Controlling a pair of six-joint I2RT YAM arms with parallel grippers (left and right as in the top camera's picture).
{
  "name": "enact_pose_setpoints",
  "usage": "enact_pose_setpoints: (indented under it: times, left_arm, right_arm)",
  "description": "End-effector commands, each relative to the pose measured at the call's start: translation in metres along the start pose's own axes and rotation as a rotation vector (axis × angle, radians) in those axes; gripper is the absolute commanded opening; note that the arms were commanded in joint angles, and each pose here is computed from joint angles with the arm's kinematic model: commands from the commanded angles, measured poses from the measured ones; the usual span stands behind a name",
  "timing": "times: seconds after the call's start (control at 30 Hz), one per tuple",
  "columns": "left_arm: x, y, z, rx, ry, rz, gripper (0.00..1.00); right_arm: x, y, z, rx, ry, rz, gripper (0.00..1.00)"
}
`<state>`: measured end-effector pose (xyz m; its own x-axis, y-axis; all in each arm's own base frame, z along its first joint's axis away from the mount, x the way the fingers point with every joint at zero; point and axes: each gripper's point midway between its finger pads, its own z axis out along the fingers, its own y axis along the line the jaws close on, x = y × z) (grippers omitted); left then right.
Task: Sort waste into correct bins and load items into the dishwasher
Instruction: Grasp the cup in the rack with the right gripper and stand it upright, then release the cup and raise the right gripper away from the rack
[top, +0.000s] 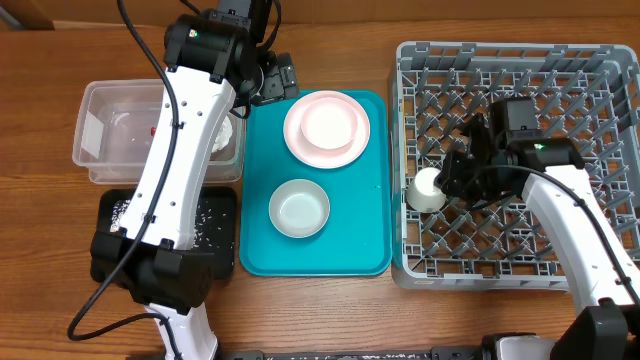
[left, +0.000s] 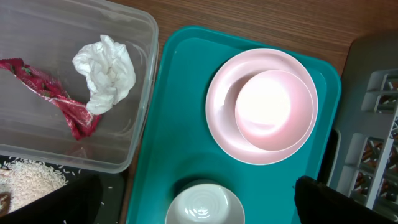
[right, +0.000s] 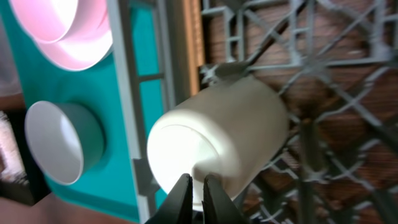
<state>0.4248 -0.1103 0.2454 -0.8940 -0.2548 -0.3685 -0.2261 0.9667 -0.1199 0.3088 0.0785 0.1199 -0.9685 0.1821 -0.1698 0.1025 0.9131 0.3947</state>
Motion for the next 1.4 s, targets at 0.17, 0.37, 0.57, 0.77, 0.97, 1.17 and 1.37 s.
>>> enact_pose_setpoints:
  times: [0.17, 0.37, 0.57, 0.77, 0.97, 1.17, 1.37]
  left_arm:
    - [-0.003, 0.001, -0.009, 0.004, -0.026, 0.005, 1.00]
    - [-0.003, 0.001, -0.009, 0.004, -0.026, 0.005, 1.00]
    - [-0.003, 0.001, -0.009, 0.004, -0.026, 0.005, 1.00]
    - [-0.003, 0.001, -0.009, 0.004, -0.026, 0.005, 1.00]
    - [-0.003, 0.001, -0.009, 0.005, -0.026, 0.005, 1.00]
    - [-0.003, 0.001, -0.009, 0.004, -0.026, 0.005, 1.00]
    - [-0.003, 0.001, -0.009, 0.005, -0.026, 0.005, 1.00]
  right_arm:
    - [-0.004, -0.025, -0.012, 0.158, -0.032, 0.031, 0.14]
    - [-0.018, -0.014, -0.033, 0.147, -0.068, 0.021, 0.16]
    - [-0.028, 0.007, -0.068, 0.136, -0.096, -0.001, 0.21]
    - [-0.040, 0.023, -0.079, 0.110, -0.145, -0.038, 0.28]
    - [-0.063, 0.054, -0.068, 0.063, -0.234, -0.142, 0.43]
    - [-0.080, 0.072, -0.035, 0.089, -0.249, -0.255, 0.47]
    - [-0.082, 0.068, 0.018, 0.173, -0.175, -0.287, 0.43]
